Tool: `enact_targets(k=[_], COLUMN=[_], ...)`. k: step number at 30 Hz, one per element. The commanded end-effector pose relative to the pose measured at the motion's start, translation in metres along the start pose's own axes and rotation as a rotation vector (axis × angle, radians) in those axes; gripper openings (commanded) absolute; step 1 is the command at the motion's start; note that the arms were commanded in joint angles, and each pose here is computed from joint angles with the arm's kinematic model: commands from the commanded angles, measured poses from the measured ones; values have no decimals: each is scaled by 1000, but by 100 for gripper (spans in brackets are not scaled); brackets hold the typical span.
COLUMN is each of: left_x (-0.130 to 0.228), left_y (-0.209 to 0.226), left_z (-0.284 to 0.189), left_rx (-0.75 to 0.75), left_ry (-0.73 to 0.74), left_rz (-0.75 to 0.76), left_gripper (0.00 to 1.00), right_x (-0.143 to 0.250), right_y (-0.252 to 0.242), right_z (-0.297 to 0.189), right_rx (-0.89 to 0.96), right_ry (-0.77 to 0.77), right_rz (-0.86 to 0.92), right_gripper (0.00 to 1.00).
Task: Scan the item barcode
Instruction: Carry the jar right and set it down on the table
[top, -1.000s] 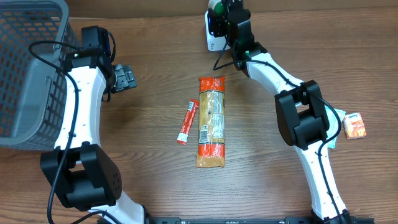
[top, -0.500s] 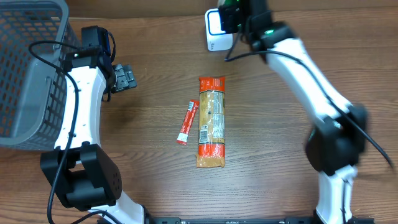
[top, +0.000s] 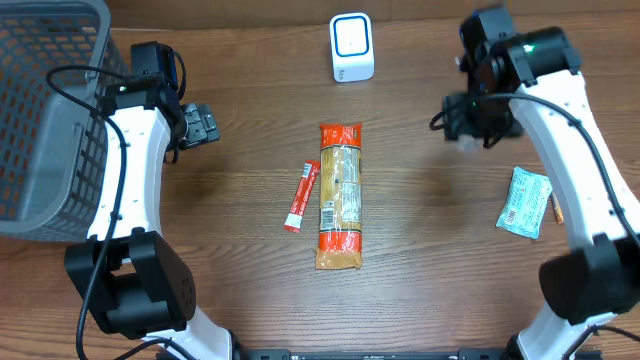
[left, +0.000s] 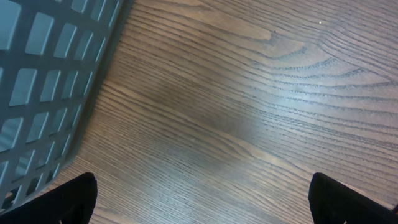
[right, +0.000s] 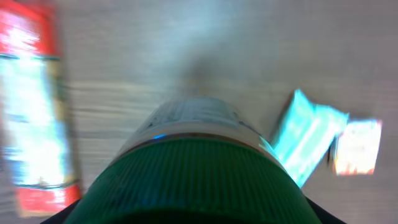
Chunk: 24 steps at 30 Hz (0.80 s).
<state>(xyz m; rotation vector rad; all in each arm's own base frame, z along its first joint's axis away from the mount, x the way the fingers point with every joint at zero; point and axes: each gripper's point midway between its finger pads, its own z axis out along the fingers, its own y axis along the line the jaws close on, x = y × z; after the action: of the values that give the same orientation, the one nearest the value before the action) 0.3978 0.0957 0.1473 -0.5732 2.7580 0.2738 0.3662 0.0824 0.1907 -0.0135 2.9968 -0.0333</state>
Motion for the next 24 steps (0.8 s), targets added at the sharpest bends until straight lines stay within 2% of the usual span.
enact_targets(k=[1, 8, 17, 18, 20, 23, 24], left_x=[-6, -6, -6, -6, -6, -6, -6], left_y=[-3, -3, -3, -3, -3, -3, -3], left_z=[-8, -8, -8, -8, -8, -8, -8], left_rx=[13, 13, 13, 13, 13, 13, 13], left_ry=[-24, -24, -24, -24, -24, -24, -24], left_rz=[12, 12, 12, 12, 12, 12, 12], left_gripper=[100, 100, 100, 100, 100, 100, 100], right_x=[16, 32, 40, 41, 42, 42, 43], right_y=[-23, -43, -45, -45, -45, -45, -45], right_z=[34, 91, 121, 122, 122, 121, 121], right_rx=[28, 40, 44, 44, 45, 45, 45], right_ry=[90, 138, 136, 138, 141, 142, 144], right_rz=[72, 128, 133, 133, 132, 132, 132], right_gripper=[7, 7, 12, 15, 31, 45, 54])
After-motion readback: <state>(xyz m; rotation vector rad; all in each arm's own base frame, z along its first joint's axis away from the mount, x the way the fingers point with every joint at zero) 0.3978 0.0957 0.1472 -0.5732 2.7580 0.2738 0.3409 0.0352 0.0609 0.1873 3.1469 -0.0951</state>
